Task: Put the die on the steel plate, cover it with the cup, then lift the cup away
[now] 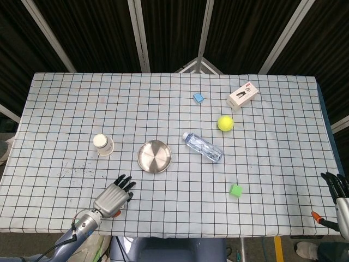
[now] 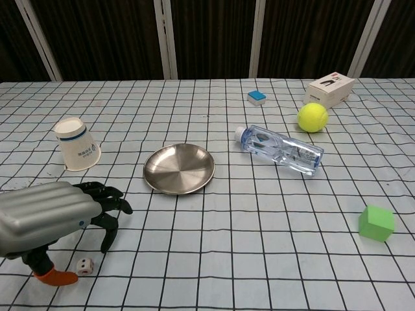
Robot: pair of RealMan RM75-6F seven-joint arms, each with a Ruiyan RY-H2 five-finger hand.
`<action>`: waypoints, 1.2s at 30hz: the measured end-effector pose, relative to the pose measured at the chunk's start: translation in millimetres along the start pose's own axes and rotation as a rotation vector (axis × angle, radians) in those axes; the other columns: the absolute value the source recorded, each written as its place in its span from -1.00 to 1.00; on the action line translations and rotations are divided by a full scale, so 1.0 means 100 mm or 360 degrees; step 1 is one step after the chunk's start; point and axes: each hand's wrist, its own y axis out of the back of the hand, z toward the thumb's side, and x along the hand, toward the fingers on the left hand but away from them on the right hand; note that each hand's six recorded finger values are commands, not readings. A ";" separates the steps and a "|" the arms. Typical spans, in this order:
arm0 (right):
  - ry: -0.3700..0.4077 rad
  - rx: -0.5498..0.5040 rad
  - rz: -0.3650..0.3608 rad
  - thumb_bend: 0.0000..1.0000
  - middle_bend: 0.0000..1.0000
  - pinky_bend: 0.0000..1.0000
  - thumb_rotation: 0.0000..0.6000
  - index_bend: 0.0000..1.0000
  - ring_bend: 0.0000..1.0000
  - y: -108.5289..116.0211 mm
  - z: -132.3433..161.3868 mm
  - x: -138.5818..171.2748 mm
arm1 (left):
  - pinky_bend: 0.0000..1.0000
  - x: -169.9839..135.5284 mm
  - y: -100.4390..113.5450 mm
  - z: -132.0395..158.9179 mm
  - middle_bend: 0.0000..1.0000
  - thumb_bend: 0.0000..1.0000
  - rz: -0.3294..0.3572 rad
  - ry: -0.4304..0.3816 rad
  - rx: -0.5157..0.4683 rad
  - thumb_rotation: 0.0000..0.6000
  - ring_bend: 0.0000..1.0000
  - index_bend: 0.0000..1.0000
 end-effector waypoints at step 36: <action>0.0003 -0.0029 0.0009 -0.74 -0.73 -0.94 1.00 -0.76 -0.81 -0.01 -0.01 0.00 | -0.93 0.00 -0.04 -0.02 -0.75 -0.15 -0.0014 0.0012 0.0015 1.00 -1.00 -0.01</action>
